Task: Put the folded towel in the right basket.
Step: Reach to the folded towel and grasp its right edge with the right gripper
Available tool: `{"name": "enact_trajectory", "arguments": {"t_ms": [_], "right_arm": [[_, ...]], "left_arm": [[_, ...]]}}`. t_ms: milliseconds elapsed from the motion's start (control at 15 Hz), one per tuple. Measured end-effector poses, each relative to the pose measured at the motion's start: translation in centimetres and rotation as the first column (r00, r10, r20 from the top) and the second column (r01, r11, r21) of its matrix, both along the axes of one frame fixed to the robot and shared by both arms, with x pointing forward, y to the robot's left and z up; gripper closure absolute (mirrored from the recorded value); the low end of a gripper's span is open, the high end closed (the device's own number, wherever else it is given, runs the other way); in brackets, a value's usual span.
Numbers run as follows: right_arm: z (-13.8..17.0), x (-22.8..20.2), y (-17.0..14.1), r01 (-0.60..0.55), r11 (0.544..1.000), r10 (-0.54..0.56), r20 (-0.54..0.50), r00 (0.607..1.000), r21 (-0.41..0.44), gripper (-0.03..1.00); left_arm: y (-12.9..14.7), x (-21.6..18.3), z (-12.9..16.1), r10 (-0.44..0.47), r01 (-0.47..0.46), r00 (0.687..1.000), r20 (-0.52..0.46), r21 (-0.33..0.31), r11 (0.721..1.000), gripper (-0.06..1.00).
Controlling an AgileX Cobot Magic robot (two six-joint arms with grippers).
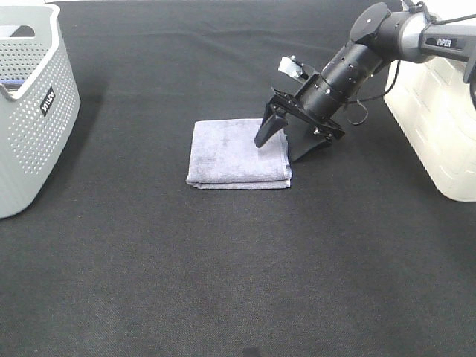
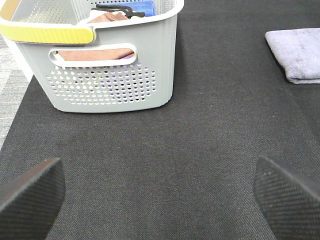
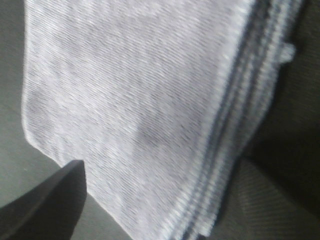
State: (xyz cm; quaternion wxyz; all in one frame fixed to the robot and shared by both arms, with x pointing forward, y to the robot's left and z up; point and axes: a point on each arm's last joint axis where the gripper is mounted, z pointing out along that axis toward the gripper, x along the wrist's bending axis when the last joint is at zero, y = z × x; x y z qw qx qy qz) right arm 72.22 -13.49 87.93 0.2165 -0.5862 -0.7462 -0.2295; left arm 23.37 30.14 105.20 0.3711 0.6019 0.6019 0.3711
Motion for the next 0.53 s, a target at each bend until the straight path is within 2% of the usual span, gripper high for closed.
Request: {"name": "enact_trajectory", "arguments": {"t_ms": [267, 400, 467, 533], "right_arm": [[-1.0, 0.2, 0.4, 0.021, 0.999, -0.021, -0.016, 1.0, 0.033, 0.21], [-1.4, 0.1, 1.0, 0.009, 0.999, -0.009, -0.01, 1.0, 0.035, 0.34], [-1.4, 0.1, 1.0, 0.009, 0.999, -0.009, -0.01, 1.0, 0.035, 0.34], [-1.7, 0.1, 1.3, 0.006, 0.999, -0.006, 0.0, 1.0, 0.033, 0.46]], "left_arm": [[0.0, 0.0, 0.0, 0.0, 0.0, 1.0, 0.0, 0.0, 1.0, -0.03], [0.0, 0.0, 0.0, 0.0, 0.0, 1.0, 0.0, 0.0, 1.0, -0.03], [0.0, 0.0, 0.0, 0.0, 0.0, 1.0, 0.0, 0.0, 1.0, -0.03], [0.0, 0.0, 0.0, 0.0, 0.0, 1.0, 0.0, 0.0, 1.0, -0.03]]}}
